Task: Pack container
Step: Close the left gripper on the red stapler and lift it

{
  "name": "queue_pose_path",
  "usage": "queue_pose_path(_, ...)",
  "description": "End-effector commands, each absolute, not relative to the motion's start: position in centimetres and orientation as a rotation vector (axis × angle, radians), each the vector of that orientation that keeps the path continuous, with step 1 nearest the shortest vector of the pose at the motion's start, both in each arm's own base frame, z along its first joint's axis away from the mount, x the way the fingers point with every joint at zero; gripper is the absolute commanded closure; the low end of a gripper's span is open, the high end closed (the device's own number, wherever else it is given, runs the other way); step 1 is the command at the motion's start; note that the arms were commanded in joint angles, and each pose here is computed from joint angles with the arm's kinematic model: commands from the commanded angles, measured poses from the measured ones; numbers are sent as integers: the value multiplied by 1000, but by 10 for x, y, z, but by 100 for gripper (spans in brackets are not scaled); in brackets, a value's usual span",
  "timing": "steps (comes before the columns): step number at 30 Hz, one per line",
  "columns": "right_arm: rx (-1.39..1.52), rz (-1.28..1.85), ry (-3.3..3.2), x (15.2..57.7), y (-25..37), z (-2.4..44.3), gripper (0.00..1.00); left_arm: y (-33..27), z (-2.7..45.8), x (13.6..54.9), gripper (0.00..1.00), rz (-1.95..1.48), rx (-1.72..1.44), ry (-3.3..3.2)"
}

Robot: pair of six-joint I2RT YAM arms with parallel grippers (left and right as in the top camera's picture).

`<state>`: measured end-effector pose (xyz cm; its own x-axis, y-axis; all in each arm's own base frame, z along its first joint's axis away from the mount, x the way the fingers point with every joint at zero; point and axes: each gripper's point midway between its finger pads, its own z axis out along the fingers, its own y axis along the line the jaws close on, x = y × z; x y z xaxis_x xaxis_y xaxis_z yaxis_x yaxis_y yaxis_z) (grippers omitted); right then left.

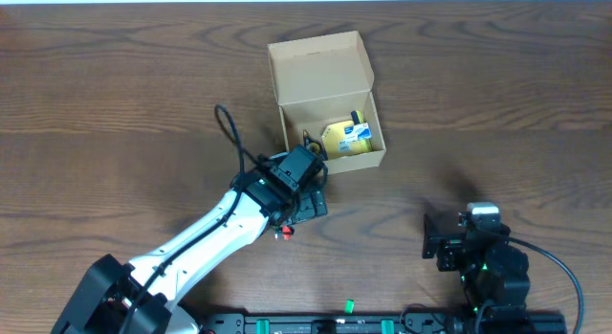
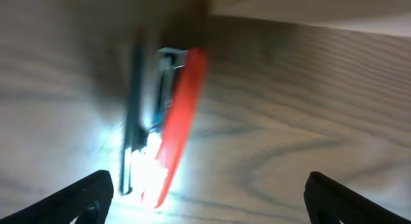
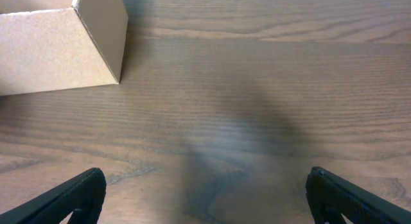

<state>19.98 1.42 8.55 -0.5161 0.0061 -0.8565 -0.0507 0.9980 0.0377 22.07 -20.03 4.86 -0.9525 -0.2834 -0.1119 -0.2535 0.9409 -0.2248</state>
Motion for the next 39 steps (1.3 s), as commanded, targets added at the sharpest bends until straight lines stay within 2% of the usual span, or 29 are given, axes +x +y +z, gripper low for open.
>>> queue_pose_path(1, -48, 60, 2119, 199, 14, 83, 1, -189, 48, 221, 4, -253, -586, 2916)
queue_pose_path(14, -48, 60, 2119, 199, 14, 83, 1, -173, 24, 202, 3, -146, -602, 2979)
queue_pose_path(31, -48, 60, 2119, 199, 14, 83, 1, -171, -12, 203, 6, -148, -450, 3031)
queue_pose_path(33, -48, 60, 2119, 199, 14, 83, 1, -171, -12, 204, 10, -151, -446, 3028)
queue_pose_path(35, -48, 61, 2119, 199, 14, 83, 1, -171, -12, 203, 20, -150, -446, 3029)
queue_pose_path(39, -48, 60, 2119, 199, 14, 83, 1, -171, -12, 203, 32, -150, -446, 3030)
